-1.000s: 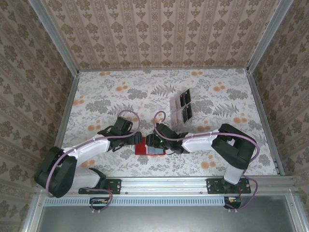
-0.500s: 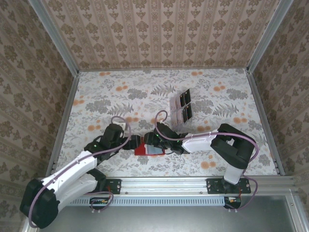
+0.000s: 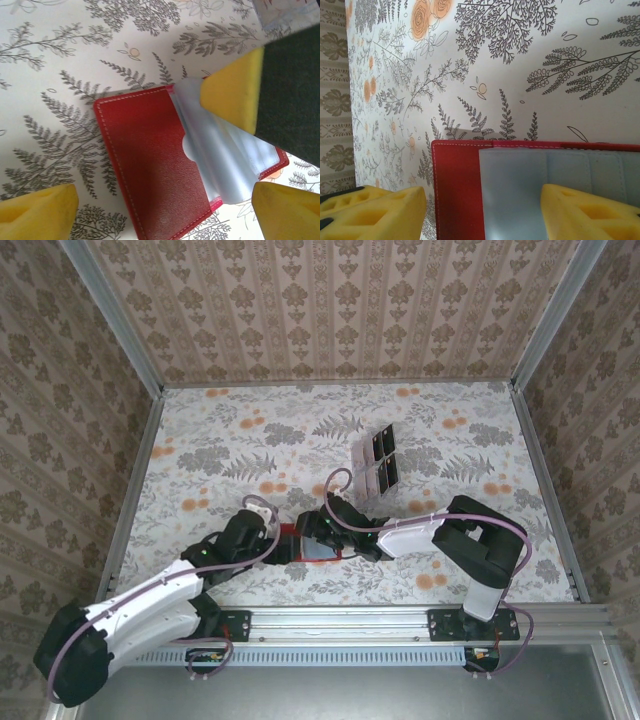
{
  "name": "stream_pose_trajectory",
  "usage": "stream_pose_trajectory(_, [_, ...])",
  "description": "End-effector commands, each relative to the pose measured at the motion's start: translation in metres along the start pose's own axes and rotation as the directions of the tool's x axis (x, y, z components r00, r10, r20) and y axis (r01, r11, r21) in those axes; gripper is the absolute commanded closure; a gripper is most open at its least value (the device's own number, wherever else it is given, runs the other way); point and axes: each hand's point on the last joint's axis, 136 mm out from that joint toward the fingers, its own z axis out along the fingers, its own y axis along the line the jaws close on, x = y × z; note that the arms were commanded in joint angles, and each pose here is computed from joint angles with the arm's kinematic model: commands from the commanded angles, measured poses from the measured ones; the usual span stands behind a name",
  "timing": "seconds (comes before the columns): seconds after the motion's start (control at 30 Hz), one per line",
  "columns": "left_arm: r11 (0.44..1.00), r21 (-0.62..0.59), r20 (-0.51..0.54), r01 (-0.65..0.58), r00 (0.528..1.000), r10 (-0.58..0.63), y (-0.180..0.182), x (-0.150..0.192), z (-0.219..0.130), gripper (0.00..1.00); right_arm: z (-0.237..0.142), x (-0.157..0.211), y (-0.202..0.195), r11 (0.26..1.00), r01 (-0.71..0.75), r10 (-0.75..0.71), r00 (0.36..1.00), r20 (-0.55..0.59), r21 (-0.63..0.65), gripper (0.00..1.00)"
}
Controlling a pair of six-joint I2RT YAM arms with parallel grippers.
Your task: Put the credit cards into the card holder
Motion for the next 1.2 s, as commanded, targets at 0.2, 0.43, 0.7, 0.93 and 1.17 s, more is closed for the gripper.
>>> stream_pose_trajectory(0.2, [1.0,-0.003,0.055,-0.024,0.998,0.024,-0.013,-0.013,0.005,0.08,0.008,0.02,-0.023,0.997,-0.062,0.065,0.996,-0.06,0.052,0.36])
stream_pose_trajectory(0.43, [0.999,-0.002,0.057,-0.042,0.998,0.042,-0.02,-0.018,0.013,0.08,0.009,0.02,-0.027,0.996,-0.074,0.077,0.995,-0.06,0.052,0.36])
stream_pose_trajectory(0.7, [0.997,-0.044,0.031,-0.065,0.997,0.066,-0.02,-0.011,0.024,0.08,0.008,0.02,-0.027,0.995,-0.084,0.087,0.994,-0.059,0.045,0.36])
stream_pose_trajectory(0.93, [0.986,-0.154,-0.022,-0.063,0.998,0.06,0.003,0.004,0.029,0.09,0.003,0.016,-0.025,0.996,-0.083,0.085,0.995,-0.051,0.032,0.36])
stream_pose_trajectory(1.17, [0.978,-0.198,-0.053,-0.063,0.997,0.054,0.014,0.014,0.033,0.1,-0.009,0.009,-0.017,0.998,-0.063,0.064,0.998,-0.029,0.019,0.35])
